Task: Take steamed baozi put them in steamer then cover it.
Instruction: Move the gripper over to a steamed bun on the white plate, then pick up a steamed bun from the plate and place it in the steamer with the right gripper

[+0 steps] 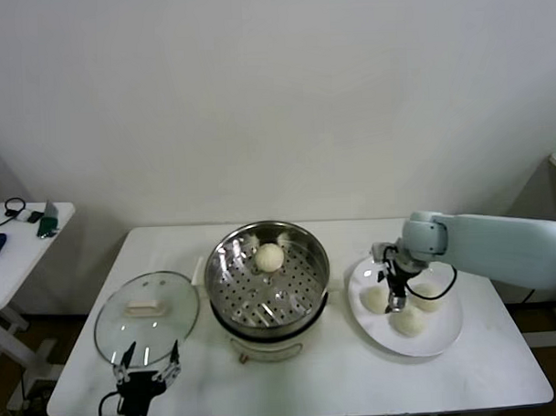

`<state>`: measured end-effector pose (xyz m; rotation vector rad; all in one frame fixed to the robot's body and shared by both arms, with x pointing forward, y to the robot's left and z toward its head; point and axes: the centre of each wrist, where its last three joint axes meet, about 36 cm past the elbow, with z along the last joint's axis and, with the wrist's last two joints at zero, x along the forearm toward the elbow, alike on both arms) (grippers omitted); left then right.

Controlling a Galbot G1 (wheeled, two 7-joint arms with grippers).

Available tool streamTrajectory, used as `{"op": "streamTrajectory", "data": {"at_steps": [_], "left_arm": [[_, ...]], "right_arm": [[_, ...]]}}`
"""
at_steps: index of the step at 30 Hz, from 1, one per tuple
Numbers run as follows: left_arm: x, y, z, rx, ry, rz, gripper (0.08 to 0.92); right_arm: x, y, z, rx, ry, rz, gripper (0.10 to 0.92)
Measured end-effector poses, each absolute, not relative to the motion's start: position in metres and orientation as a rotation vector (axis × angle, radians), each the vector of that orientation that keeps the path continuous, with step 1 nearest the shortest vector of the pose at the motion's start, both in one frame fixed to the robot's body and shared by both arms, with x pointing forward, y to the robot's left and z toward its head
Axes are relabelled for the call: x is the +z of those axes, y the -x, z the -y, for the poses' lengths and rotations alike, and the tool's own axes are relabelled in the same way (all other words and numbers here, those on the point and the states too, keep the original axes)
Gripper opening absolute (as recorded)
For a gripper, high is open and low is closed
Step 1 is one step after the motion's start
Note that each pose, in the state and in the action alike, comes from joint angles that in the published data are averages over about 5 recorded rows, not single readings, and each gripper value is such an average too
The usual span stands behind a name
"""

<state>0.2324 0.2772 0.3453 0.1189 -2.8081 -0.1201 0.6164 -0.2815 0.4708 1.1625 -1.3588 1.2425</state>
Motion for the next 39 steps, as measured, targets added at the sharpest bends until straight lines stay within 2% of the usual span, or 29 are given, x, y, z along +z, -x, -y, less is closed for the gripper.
{"op": "streamTrajectory", "data": {"at_steps": [11,17,25,31,39], "left_arm": [[0.344,-0.234,-0.277,-0.119,-0.118,2.807,0.823],[0.345,-0.234,-0.276,-0.118,-0.114,2.809,0.823],[0.348,-0.233,-0.275,-0.121,-0.113,2.815,0.823],[0.351,-0.233,-0.275,-0.123,-0.114,2.819,0.823],[0.356,-0.234,-0.274,-0.121,-0.111,2.833,0.823]], "right_arm": [[0.455,-0.624,0.282,1.233,-1.147,1.363,0.814],[0.455,-0.626,0.282,1.212,-1.159,1.384,0.721],[0.47,-0.63,0.288,1.183,-1.191,1.41,0.713],[0.524,-0.642,0.291,1.21,-1.22,1.437,0.712],[0.655,-0.659,0.266,1.289,-1.257,1.529,0.71]]}}
